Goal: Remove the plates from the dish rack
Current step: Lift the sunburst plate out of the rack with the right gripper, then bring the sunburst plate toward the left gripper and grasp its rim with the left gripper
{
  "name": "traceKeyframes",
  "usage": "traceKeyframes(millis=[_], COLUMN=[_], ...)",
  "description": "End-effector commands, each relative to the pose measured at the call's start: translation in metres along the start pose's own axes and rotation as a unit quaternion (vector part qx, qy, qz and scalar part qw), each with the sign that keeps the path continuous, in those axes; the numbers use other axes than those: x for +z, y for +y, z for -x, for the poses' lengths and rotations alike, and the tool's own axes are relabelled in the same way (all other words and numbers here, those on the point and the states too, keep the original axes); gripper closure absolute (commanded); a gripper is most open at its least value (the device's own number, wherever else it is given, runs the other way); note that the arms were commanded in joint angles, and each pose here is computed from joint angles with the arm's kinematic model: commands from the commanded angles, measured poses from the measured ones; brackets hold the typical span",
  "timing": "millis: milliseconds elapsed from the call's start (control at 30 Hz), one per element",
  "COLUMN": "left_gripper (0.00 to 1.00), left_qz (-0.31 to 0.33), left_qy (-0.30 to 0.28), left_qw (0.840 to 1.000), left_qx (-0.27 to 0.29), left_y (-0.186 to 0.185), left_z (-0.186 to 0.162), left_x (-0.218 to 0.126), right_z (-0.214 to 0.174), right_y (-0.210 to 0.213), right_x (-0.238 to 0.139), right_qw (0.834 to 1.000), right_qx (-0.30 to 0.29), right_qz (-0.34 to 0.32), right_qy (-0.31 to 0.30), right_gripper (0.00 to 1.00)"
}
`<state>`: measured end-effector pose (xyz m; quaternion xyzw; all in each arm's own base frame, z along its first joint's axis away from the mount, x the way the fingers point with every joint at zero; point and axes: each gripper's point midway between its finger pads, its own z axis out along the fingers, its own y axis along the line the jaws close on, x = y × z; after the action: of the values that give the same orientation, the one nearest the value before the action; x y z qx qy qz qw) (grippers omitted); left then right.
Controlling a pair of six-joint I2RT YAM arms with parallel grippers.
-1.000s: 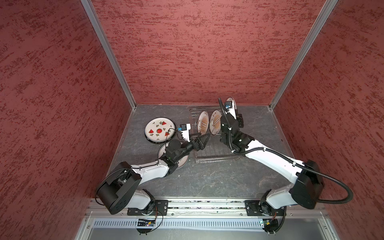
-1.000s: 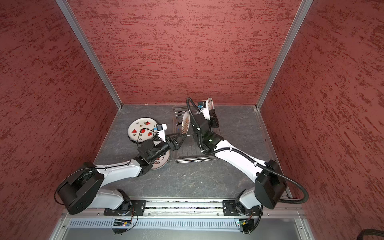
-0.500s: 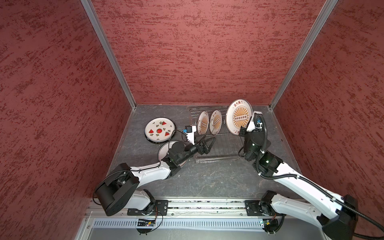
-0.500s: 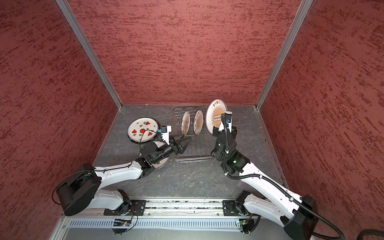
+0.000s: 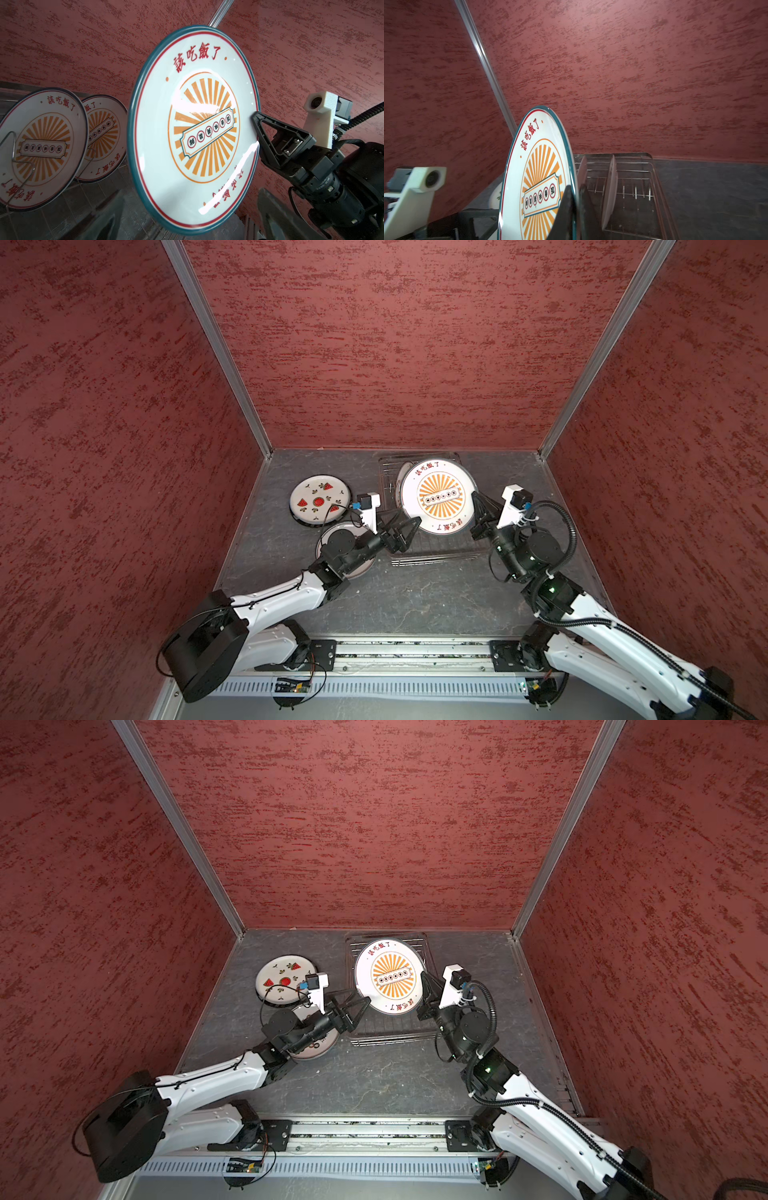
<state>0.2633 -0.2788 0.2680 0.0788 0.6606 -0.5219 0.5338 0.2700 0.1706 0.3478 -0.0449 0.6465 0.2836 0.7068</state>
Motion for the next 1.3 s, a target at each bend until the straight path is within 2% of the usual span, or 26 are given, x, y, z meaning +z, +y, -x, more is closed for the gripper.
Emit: traceKeyframes(millis=[0,133,200,233,367,567,700,900,1000,1133,1267], left_gripper=[0.01,0.01,0.05,0.09,0.40,0.73,0.87,1.00,1.00,1.00,1.00], left_qz=[0.030,0.042,0.038,0.035,0.041,0.048,0.046,0.048,0.046,0.027,0.023], left_qy=[-0.009,-0.049,-0.060,-0.062,-0.058,-0.058,-0.044,-0.031,-0.025,-0.028,-0.038], left_qw=[1.000,0.998,0.997,0.997,0.997,0.996,0.997,0.997,0.997,0.995,0.994], left_qx=[-0.002,-0.019,-0.025,-0.027,-0.033,-0.046,-0.052,-0.054,-0.059,-0.091,-0.096], left_y=[0.013,0.021,0.020,0.018,0.015,0.018,0.018,0.018,0.018,0.020,0.019], left_z=[0.000,0.011,0.015,0.017,0.017,0.015,0.011,0.009,0.009,0.014,0.021], left_x=[-0.009,-0.025,-0.031,-0.032,-0.034,-0.036,-0.031,-0.026,-0.023,-0.024,-0.025], right_z=[0.033,0.027,0.023,0.021,0.016,0.010,0.005,-0.006,-0.018,-0.033,-0.046], right_y=[0.036,0.045,0.047,0.048,0.048,0.047,0.044,0.048,0.050,0.050,0.055], right_x=[-0.009,-0.014,-0.015,-0.016,-0.017,-0.016,-0.013,-0.005,0.002,0.009,0.011], right_qw=[0.990,0.982,0.979,0.978,0.976,0.975,0.977,0.978,0.979,0.980,0.976], right_qx=[0.062,0.083,0.089,0.090,0.087,0.084,0.080,0.067,0.063,0.065,0.064], right_qz=[0.116,0.159,0.172,0.177,0.186,0.188,0.181,0.189,0.190,0.189,0.206], right_qy=[-0.056,-0.060,-0.061,-0.063,-0.073,-0.079,-0.077,-0.056,-0.030,-0.003,0.026], right_gripper=[1.00,1.00,1.00,1.00,1.00,1.00,1.00,1.00,0.92,0.71,0.53])
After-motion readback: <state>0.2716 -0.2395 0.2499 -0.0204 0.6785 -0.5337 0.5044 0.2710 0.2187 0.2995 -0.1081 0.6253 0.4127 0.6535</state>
